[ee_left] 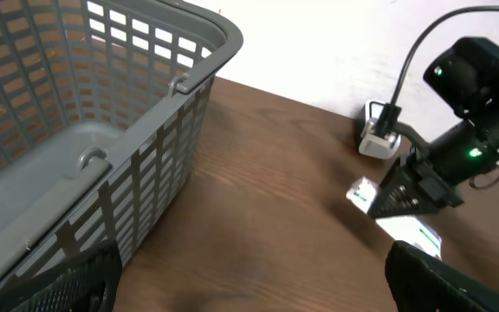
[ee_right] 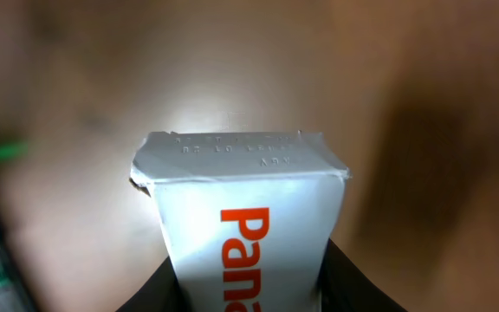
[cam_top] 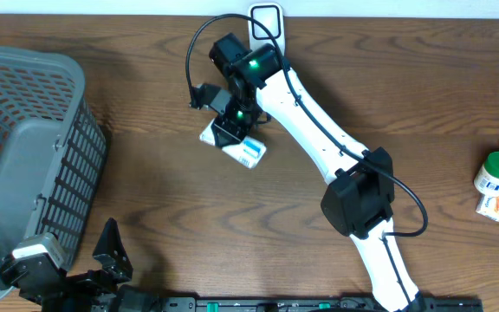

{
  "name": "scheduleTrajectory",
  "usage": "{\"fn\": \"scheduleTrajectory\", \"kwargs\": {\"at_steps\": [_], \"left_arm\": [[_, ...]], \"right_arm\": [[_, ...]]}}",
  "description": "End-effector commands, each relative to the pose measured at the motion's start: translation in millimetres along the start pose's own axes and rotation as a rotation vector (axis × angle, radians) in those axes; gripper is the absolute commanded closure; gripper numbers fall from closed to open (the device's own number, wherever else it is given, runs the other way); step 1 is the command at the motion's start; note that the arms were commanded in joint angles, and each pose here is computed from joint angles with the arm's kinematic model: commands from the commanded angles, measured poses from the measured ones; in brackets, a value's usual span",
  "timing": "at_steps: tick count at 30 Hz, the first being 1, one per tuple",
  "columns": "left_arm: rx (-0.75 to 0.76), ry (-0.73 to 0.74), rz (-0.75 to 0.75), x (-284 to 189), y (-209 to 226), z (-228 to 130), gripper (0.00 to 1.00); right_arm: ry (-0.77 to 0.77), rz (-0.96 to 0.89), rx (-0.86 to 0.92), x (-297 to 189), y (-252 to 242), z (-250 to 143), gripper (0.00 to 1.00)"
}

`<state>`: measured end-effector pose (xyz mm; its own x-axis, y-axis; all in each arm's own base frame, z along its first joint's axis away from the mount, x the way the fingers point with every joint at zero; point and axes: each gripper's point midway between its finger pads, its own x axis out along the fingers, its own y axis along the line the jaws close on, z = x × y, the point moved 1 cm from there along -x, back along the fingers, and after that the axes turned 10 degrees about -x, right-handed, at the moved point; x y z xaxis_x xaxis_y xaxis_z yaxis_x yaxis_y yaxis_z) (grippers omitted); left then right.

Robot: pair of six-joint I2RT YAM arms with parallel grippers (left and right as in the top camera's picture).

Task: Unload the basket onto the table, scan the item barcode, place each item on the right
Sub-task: 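Lift the Panadol box upright and carry it to the scanner, then hold the Panadol box in front of the scanner window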

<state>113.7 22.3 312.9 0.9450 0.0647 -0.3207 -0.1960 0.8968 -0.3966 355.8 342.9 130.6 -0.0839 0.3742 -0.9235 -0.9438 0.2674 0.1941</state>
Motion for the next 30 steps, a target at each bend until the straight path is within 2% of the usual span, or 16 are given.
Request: {"fn": "scheduleTrajectory", "kwargs": {"at_steps": [1,13,17,20,24,30], "left_arm": [[-0.003,-0.003,-0.008,-1,-1,1,0.03],[-0.003,-0.003,-0.008,-1,-1,1,0.03],[-0.003,-0.003,-0.008,-1,-1,1,0.03],[-0.003,-0.003,-0.008,-1,-1,1,0.03],[-0.003,-0.003,-0.008,-1,-1,1,0.03],[-0.003,-0.003,-0.008,-1,-1,1,0.03]], "right_arm": [[0.056,-0.244,-0.051,-12,-43,-3,0.91],[0.011,-0.678,-0.152,-53,-127,23,0.87],[-0.028,-0.836,-0.177,-82,-164,29,0.84],[-0.061,-0.952,-0.189,-105,-190,34,0.86],[-0.118,-1.087,-0.216,-130,-218,44,0.82],[-0.102,-1.317,-0.259,-148,-255,52,0.83]]}}
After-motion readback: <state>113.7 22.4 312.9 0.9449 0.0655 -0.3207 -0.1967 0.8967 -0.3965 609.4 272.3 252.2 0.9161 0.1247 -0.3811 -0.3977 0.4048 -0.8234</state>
